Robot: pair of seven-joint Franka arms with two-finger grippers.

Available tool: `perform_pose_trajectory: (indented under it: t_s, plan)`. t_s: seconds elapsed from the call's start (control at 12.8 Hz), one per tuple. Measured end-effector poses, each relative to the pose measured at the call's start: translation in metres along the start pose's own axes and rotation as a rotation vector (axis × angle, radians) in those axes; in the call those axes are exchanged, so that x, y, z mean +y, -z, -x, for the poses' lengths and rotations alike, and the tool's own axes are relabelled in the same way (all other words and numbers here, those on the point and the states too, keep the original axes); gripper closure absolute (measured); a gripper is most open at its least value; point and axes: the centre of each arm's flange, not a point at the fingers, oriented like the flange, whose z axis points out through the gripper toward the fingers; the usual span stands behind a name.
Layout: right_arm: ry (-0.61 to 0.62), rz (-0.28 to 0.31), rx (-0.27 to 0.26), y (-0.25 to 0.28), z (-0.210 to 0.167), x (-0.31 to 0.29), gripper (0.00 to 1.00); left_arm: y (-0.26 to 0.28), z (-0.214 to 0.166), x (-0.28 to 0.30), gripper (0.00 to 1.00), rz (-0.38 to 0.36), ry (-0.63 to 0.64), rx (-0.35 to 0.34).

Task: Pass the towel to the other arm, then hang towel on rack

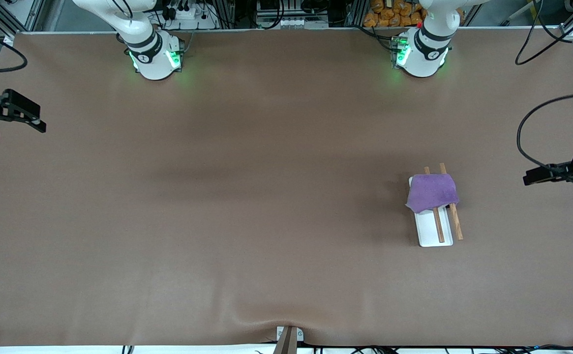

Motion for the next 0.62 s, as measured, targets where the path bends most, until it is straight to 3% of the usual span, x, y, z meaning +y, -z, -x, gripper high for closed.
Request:
perform_pose_trajectory:
  t_s: [0.62]
  plan:
    - [-0.010,0.003,0.010,0.005,0.002,0.006,0.00,0.068,0.048,0.049,0.00,-0.004,-0.094,0.040]
